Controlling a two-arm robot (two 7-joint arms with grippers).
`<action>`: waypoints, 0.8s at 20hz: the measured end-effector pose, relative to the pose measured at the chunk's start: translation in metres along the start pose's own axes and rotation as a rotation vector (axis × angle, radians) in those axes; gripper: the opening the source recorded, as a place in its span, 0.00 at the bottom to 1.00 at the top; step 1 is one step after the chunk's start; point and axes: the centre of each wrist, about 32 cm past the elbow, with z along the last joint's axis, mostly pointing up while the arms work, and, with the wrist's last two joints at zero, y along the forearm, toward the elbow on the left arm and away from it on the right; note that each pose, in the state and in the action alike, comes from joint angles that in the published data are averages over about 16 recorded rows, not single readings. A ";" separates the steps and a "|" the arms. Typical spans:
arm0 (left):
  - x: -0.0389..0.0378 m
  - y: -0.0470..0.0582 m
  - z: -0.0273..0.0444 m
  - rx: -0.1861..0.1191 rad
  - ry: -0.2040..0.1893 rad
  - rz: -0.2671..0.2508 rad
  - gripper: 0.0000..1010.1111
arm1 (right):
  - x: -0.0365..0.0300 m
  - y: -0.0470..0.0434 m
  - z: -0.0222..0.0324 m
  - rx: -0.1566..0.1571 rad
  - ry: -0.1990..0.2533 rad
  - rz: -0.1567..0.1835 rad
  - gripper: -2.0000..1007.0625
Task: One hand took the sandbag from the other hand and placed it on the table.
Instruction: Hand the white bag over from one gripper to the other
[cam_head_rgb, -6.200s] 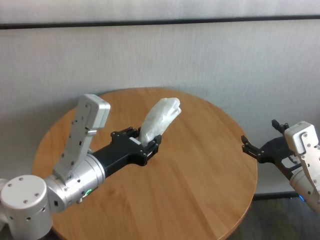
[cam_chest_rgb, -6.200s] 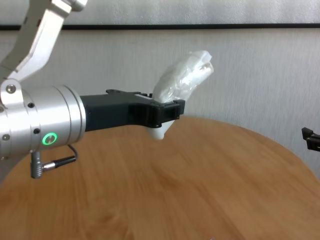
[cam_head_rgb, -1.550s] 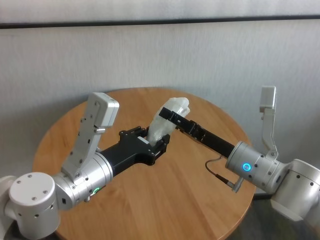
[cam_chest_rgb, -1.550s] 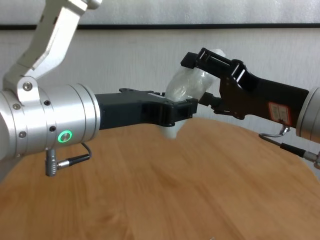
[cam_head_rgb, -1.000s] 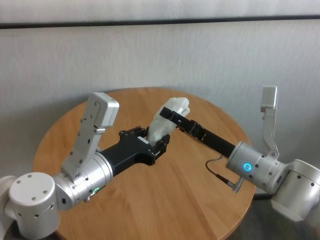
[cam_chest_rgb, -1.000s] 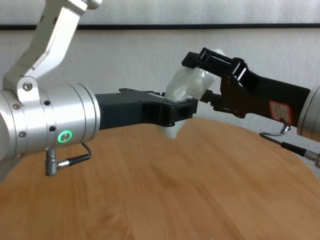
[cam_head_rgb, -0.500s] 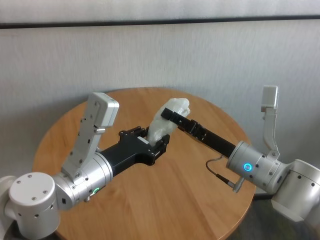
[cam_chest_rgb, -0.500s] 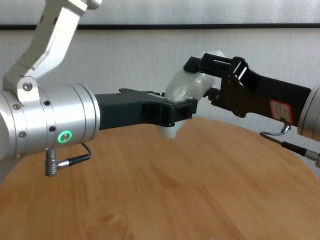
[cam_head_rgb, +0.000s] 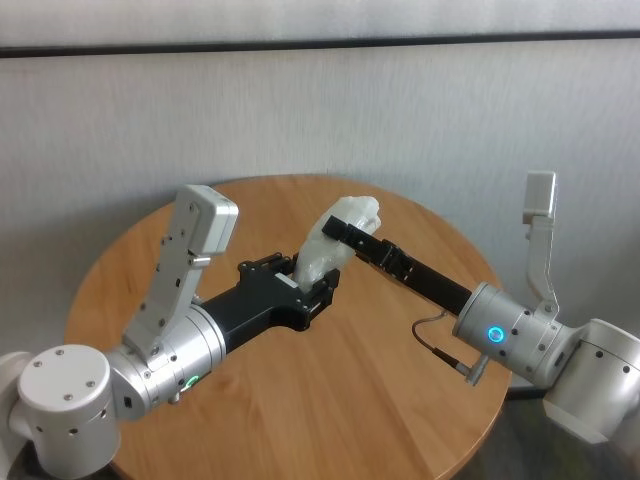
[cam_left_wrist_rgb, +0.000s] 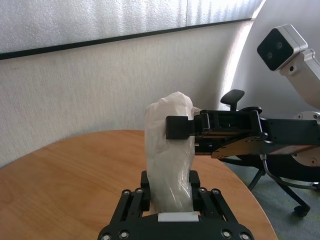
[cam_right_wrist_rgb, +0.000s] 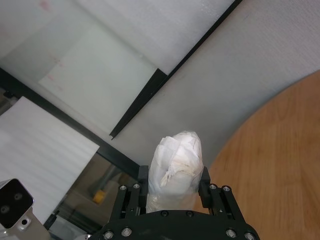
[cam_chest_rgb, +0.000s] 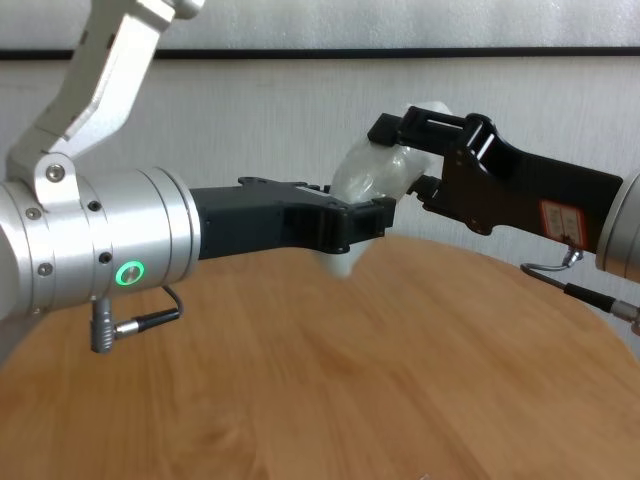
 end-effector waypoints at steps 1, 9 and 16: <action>0.0000 0.000 0.0000 0.000 0.000 0.000 0.47 | 0.0000 0.0000 0.0000 0.000 0.000 0.000 0.56; 0.0000 0.000 0.0001 0.000 0.000 0.000 0.47 | 0.0001 -0.0004 0.0000 0.003 -0.001 0.001 0.56; 0.0001 0.000 0.0001 0.000 0.000 0.000 0.47 | 0.0003 -0.0006 -0.0005 0.006 0.000 0.003 0.56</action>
